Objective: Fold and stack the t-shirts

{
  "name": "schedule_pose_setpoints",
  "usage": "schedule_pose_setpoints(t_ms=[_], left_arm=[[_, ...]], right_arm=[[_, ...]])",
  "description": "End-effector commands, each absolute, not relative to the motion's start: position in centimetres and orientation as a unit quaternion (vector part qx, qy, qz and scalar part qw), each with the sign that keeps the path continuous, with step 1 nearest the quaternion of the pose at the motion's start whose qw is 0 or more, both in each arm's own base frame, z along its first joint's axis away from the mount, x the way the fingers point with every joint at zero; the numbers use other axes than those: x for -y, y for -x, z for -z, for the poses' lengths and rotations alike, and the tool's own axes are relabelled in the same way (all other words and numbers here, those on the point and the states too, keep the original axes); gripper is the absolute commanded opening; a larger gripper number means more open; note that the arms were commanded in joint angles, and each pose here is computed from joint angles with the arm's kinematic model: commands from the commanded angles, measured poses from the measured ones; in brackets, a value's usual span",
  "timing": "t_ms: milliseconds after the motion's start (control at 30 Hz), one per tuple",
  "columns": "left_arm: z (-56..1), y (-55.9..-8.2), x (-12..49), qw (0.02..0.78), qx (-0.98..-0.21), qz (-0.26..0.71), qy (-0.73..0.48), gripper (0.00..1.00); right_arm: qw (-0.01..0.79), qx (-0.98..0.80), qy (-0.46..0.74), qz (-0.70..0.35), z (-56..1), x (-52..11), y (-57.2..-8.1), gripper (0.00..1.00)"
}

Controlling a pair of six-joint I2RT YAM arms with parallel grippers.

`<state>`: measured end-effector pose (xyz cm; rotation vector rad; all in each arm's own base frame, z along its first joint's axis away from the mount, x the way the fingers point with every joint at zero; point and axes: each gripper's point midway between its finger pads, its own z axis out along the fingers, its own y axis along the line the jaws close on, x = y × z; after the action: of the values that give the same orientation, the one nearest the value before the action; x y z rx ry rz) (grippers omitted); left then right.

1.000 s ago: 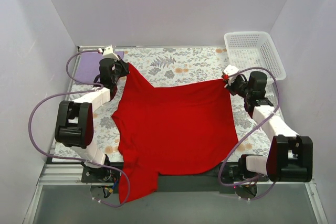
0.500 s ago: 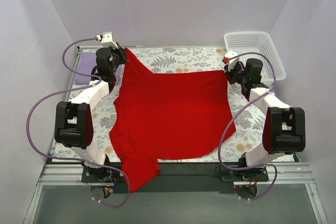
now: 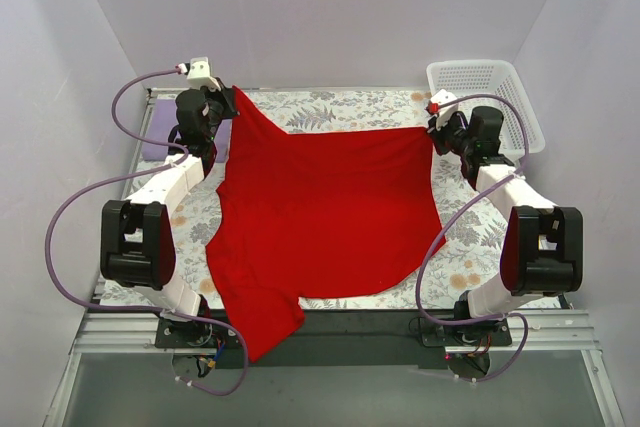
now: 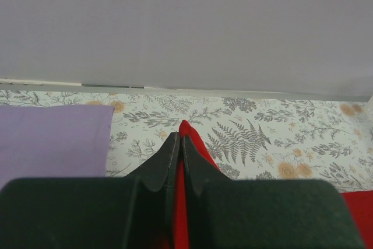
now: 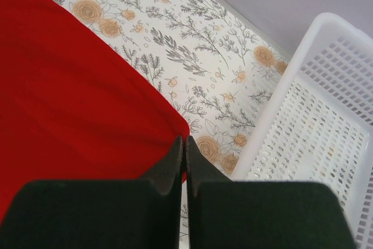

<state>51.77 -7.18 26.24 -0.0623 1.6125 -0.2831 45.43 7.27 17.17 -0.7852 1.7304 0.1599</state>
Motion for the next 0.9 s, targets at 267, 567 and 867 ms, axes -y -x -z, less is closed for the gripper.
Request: schedule_pose_setpoints(t_ms=[267,567,867], left_arm=[[-22.9,-51.8,7.7,0.661,-0.739,0.133,0.009,0.00],[-18.8,-52.3,7.7,0.632,-0.765,0.126,0.006,0.00],[-17.9,-52.0,7.9,0.625,-0.770,0.130,0.000,0.00]], right_arm=[[0.604,-0.723,0.325,-0.081,-19.7,-7.7,-46.8,0.01],[0.590,-0.736,0.319,-0.091,-18.1,-7.7,-47.2,0.01],[0.584,-0.739,0.322,-0.099,-17.7,-8.0,-47.1,0.01]])
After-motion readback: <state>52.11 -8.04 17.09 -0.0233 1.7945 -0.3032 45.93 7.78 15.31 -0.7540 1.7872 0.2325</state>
